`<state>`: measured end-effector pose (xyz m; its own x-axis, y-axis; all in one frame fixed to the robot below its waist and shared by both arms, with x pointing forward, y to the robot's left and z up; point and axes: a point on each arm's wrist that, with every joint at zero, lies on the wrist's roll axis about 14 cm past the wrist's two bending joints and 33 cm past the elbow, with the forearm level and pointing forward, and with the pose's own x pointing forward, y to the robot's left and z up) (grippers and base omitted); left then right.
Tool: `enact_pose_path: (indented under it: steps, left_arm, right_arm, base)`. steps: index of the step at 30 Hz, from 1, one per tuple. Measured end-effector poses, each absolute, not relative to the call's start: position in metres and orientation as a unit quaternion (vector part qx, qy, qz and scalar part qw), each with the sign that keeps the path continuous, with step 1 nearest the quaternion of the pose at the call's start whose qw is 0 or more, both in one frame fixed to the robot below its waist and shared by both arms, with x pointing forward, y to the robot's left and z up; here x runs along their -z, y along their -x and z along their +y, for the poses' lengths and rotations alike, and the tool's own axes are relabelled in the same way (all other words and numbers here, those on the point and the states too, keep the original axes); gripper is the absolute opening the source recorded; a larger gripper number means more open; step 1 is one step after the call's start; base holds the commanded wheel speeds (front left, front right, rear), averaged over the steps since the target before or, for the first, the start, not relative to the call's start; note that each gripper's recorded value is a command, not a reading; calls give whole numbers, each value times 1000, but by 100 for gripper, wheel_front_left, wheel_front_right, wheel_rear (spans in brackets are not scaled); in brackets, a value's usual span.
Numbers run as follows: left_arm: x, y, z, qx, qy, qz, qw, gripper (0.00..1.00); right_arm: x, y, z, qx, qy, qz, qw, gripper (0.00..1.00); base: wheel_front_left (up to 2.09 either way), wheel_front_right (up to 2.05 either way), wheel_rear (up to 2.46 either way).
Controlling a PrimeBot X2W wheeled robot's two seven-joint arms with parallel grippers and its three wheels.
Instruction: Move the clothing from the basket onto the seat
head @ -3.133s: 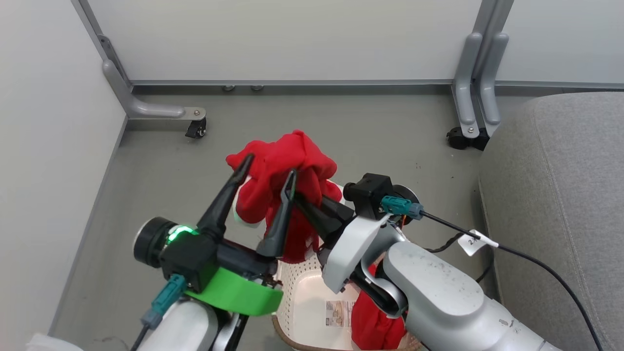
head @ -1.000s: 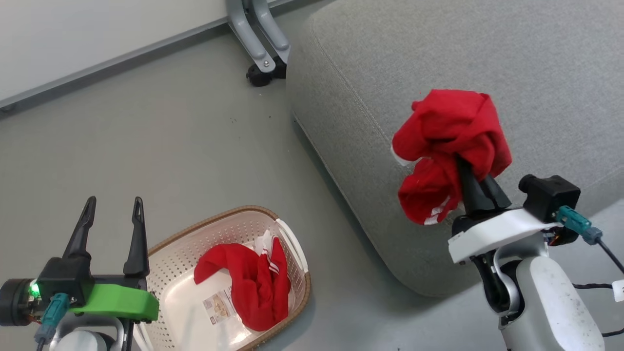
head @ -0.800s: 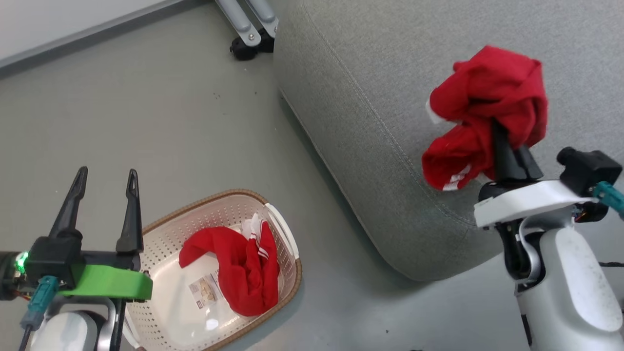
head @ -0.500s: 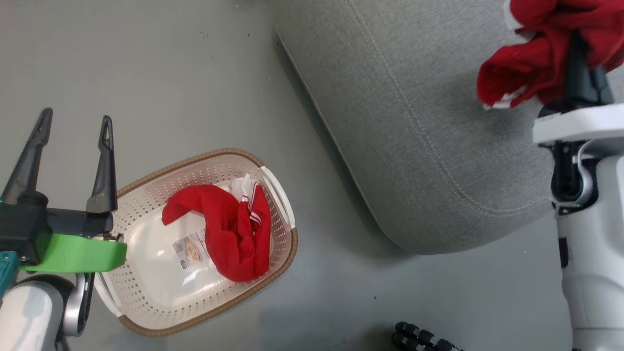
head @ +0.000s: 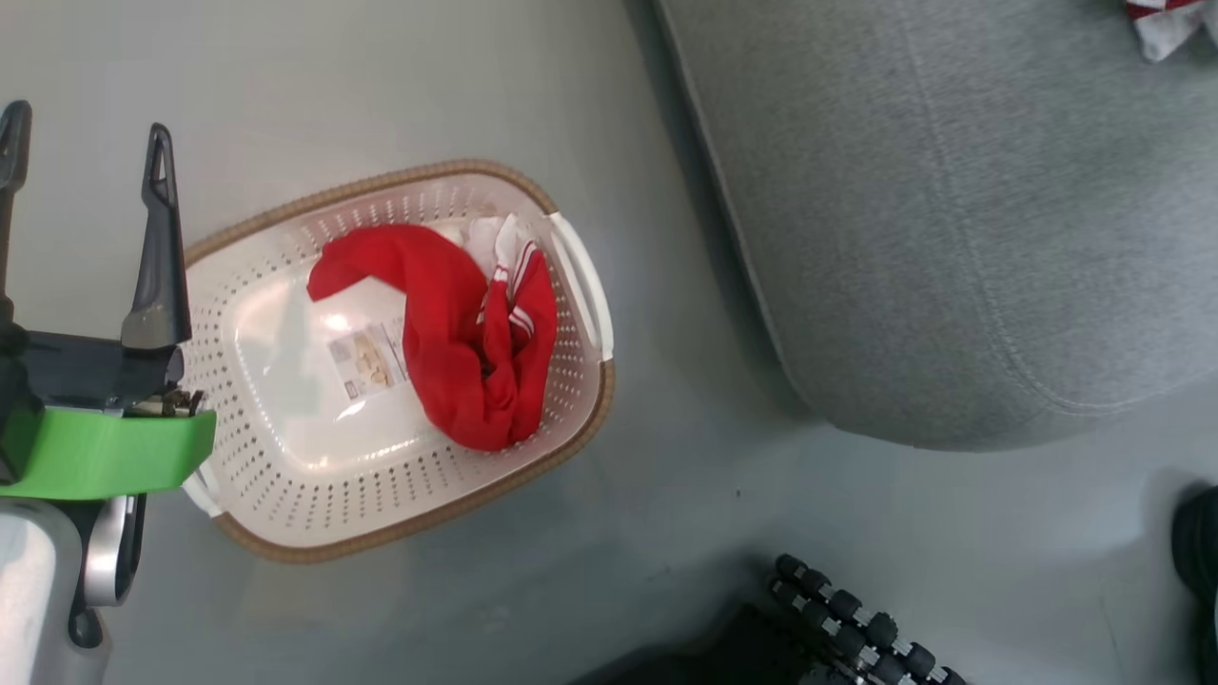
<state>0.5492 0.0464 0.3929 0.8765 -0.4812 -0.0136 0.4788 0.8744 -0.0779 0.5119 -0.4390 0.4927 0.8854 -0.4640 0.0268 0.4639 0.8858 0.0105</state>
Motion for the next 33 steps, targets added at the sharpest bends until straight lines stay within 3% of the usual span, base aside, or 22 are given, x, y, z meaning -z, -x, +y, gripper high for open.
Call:
enact_pose_path:
  steps: [5,6,7,8,16,33]
  left_arm:
    - [-370,-550,58,236,32,37,970,100]
    - [-365,-550,60,235,30,42,971,100]
    - [-362,-549,62,233,30,46,971,100]
    - [-359,-549,64,231,28,50,971,100]
    - [-365,-543,63,229,31,48,972,100]
    - [-418,-511,65,206,35,26,978,100]
  right_arm:
    - [-438,-513,-447,257,-10,52,965,0]
    - [-427,-512,-445,258,-12,65,964,41]
    - [-417,-512,-444,259,-15,76,963,94]
    - [-411,-511,-443,259,-16,83,962,100]
    - [-403,-489,-429,255,-15,91,963,100]
    - [-457,-421,-364,206,-23,19,978,100]
  base:
    - [0,0,0]
    - [0,0,0]
    - [0,0,0]
    - [0,0,0]
    - [0,0,0]
    - [0,0,0]
